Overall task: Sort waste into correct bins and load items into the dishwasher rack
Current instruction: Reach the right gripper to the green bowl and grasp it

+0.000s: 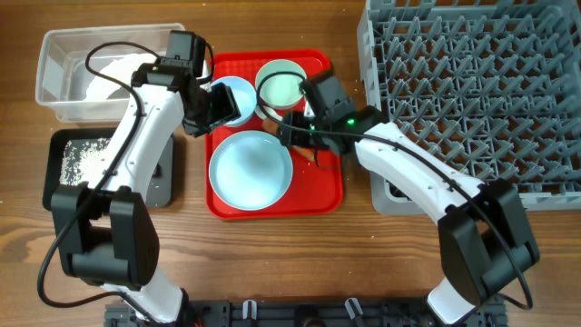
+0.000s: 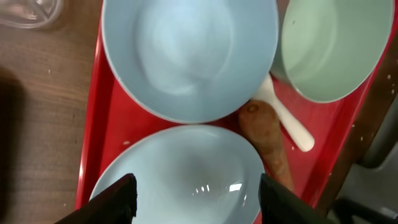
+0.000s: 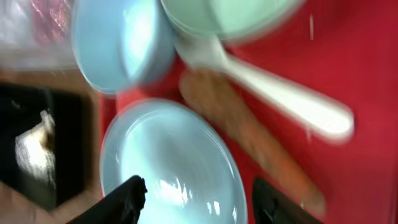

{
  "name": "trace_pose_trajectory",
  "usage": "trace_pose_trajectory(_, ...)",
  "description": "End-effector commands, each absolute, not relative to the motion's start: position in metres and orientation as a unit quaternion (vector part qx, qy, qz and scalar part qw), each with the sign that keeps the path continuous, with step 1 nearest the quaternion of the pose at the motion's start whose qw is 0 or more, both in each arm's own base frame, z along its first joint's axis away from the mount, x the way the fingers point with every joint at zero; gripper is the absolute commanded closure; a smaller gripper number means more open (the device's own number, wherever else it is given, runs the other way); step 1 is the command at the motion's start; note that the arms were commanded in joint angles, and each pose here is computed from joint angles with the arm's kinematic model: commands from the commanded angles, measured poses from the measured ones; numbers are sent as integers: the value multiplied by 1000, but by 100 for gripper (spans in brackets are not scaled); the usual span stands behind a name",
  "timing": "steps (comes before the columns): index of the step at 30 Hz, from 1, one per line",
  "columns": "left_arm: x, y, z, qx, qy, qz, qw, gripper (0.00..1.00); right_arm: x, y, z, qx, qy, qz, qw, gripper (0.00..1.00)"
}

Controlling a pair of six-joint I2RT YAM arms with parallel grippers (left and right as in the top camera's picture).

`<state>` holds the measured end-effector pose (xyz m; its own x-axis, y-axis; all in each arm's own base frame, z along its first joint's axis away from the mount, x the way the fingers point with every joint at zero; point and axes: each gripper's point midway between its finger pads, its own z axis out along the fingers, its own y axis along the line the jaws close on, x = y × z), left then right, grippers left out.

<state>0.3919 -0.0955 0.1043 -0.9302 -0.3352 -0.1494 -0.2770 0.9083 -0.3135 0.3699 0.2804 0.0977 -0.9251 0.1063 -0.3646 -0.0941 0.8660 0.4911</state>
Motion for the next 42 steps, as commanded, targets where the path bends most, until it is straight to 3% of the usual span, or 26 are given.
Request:
trace_pose_trajectory(1, 399, -94, 115, -139, 972, -144, 125, 37, 405, 266, 105, 22, 937, 210, 277, 42)
trace_pose_trajectory(5, 398, -91, 115, -141, 972, -137, 126, 37, 442, 247, 107, 62, 921, 183, 338, 42)
trace_pose_trajectory(14, 396, -90, 114, -142, 973, -133, 123, 36, 506, 245, 86, 104, 919, 228, 304, 45)
trace_pose_trajectory(17, 397, -90, 114, -142, 973, -132, 123, 36, 509, 247, 76, 108, 921, 229, 297, 52)
trace_pose_trajectory(25, 397, -90, 113, -142, 973, -132, 123, 30, 498, 253, 24, 116, 936, 230, 241, 56)
trace_pose_trajectory(27, 397, -90, 113, -142, 973, -132, 123, 29, 496, 253, 20, 115, 938, 227, 235, 60)
trace_pose_trajectory(34, 398, -83, 112, -145, 974, -114, 129, 22, 492, 252, 18, 112, 942, 219, 228, 89)
trace_pose_trajectory(37, 400, -83, 113, -145, 974, -113, 134, 19, 494, 240, 30, 115, 942, 212, 234, 96)
trace_pose_trajectory(42, 405, -83, 115, -144, 972, -116, 145, 12, 499, 208, 112, 86, 930, 184, 306, 96)
